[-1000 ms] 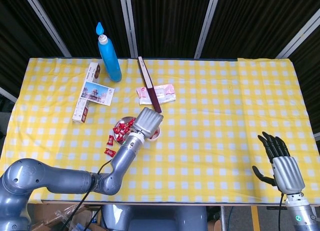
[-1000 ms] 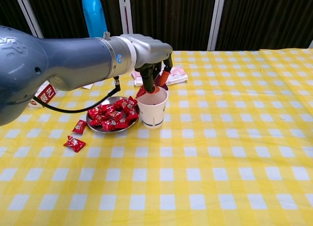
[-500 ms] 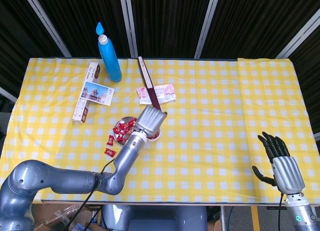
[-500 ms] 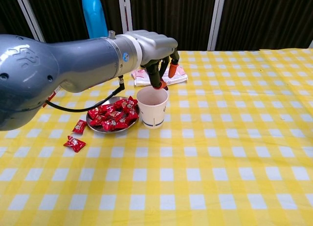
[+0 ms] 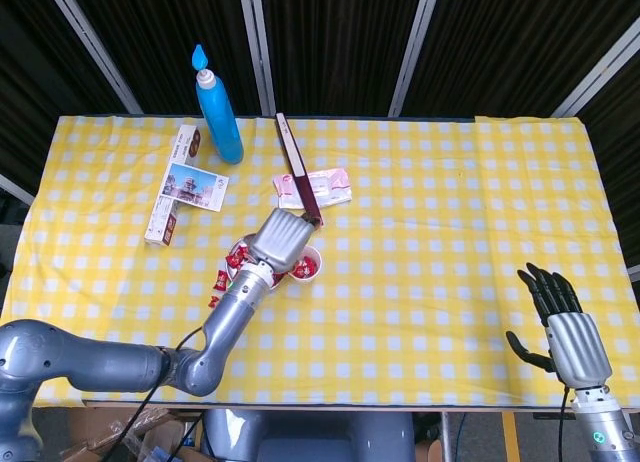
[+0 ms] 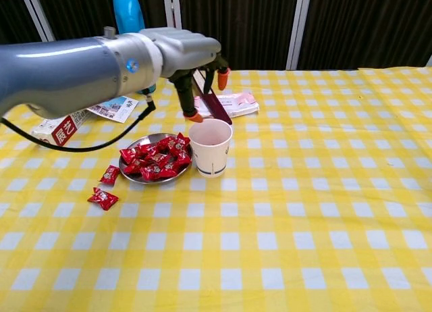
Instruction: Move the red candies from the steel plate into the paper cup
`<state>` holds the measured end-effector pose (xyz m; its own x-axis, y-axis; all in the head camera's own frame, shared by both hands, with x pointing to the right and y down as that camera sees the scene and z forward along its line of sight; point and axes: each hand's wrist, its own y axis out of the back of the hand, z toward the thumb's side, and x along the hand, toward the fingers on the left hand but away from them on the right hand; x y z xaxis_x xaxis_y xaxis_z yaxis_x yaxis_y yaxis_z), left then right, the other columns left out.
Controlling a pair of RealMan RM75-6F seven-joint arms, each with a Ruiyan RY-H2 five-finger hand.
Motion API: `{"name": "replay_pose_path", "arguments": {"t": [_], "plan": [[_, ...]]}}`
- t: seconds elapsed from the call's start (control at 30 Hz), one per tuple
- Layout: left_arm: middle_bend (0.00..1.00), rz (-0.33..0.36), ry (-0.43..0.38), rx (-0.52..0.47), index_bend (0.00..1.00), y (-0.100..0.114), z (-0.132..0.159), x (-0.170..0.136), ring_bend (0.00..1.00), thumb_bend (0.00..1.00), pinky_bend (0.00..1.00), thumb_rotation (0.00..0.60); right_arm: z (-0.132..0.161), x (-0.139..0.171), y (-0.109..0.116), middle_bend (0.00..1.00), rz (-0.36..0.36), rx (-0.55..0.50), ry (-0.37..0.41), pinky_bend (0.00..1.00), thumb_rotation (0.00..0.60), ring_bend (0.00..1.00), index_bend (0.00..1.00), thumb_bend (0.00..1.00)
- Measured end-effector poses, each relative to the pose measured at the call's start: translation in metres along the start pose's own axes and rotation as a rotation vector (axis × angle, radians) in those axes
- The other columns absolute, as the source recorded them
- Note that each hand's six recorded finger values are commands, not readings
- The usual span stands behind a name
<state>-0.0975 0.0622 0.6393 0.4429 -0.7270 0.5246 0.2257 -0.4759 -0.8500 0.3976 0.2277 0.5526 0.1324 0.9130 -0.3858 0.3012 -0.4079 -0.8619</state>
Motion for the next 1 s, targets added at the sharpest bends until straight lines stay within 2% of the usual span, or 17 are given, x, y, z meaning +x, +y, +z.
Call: {"name": "replay_pose_path", "arguments": {"t": [0.23,0.37,0.73,1.0], "plan": [[0.33,-0.114,0.091,0.028,0.29,-0.033,-0.056,-0.030,0.86,0.19,0.95,0.600,0.001,0.000,-0.001,0.00,0.000,0.010,0.000,0.00,0.600,0.00,0.00,0.39],[0.32,-0.168,0.109,0.028,0.29,-0.053,-0.067,-0.037,0.86,0.19,0.95,0.600,0.000,0.000,-0.002,0.00,0.000,0.013,-0.002,0.00,0.600,0.00,0.00,0.39],[0.23,-0.233,0.117,0.005,0.23,-0.089,-0.062,-0.027,0.86,0.19,0.95,0.600,-0.001,0.000,-0.001,0.00,0.001,0.007,-0.008,0.00,0.600,0.00,0.00,0.39],[0.18,-0.249,0.118,-0.002,0.20,-0.098,-0.050,-0.016,0.86,0.19,0.95,0.600,0.000,0.000,-0.001,0.00,0.004,-0.001,-0.004,0.00,0.600,0.00,0.00,0.39]]}}
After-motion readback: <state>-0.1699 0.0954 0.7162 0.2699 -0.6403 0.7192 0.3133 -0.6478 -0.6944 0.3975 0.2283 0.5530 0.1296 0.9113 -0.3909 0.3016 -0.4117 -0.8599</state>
